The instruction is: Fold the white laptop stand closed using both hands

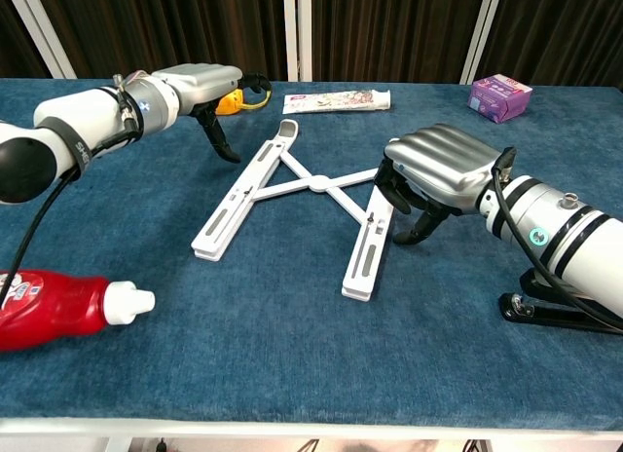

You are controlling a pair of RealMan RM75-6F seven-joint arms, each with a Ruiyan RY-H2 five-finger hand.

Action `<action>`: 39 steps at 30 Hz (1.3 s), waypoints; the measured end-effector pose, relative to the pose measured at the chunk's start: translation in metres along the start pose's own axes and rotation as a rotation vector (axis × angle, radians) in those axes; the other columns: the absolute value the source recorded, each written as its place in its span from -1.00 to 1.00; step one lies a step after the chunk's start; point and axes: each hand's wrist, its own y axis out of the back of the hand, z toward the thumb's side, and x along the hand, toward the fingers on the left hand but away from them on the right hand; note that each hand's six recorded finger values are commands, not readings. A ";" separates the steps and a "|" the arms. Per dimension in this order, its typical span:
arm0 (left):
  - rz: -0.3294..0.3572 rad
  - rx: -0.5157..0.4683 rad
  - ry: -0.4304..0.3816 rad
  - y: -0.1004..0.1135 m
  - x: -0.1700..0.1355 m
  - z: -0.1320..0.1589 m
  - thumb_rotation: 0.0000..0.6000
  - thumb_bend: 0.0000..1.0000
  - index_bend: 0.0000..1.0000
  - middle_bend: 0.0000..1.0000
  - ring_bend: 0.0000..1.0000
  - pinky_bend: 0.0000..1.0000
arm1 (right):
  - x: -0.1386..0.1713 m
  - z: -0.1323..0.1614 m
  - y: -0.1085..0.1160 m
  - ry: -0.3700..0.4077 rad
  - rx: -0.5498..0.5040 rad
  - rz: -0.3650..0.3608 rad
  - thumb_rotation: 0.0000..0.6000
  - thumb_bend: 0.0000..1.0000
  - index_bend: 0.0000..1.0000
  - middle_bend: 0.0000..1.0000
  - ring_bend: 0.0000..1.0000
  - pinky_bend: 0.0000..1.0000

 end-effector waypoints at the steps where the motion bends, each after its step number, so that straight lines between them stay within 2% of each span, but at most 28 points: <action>1: -0.002 -0.007 -0.001 -0.001 0.000 0.001 1.00 -1.00 -0.83 -0.84 -0.86 -0.76 | 0.000 0.000 0.000 0.000 0.000 -0.001 1.00 -0.95 0.67 0.75 0.91 1.00; 9: -0.025 -0.026 -0.022 -0.010 -0.001 0.010 1.00 -1.00 -0.83 -0.84 -0.86 -0.76 | -0.002 0.001 0.002 -0.005 0.007 -0.016 1.00 -0.95 0.67 0.75 0.91 1.00; 24: -0.072 -0.125 -0.107 -0.023 -0.010 0.036 1.00 -1.00 -0.83 -0.84 -0.86 -0.76 | -0.009 0.006 0.002 -0.016 0.008 -0.062 1.00 -0.95 0.68 0.75 0.92 1.00; 39: -0.146 -0.212 -0.161 -0.036 -0.023 0.060 1.00 -1.00 -0.83 -0.86 -0.86 -0.76 | -0.020 0.018 0.006 -0.004 -0.019 -0.102 1.00 -0.95 0.68 0.75 0.92 1.00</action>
